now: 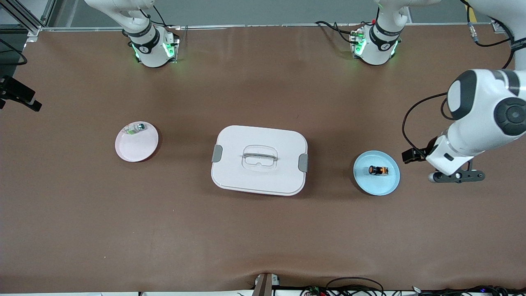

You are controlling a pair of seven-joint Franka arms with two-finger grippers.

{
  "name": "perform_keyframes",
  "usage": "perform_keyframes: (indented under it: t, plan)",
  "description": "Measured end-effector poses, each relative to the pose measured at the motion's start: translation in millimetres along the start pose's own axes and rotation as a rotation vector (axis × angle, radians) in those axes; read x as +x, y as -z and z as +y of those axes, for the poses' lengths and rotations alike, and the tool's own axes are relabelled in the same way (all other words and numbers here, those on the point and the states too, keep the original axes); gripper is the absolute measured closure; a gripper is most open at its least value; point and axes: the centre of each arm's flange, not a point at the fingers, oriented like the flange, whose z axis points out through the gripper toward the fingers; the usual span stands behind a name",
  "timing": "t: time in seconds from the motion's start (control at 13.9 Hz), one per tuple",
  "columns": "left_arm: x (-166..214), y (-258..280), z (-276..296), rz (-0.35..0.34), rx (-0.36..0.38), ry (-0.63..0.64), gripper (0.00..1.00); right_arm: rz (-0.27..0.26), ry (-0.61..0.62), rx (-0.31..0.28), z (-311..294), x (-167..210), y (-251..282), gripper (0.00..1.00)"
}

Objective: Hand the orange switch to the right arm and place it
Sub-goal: 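Lower the left gripper over the orange switch on the blue dish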

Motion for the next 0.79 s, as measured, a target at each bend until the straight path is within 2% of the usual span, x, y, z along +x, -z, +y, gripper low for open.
perform_keyframes:
  t: [0.79]
  plan:
    - [-15, -122, 13, 0.031, -0.099, 0.013, 0.00, 0.000, 0.001, 0.000, 0, 0, 0, 0.00]
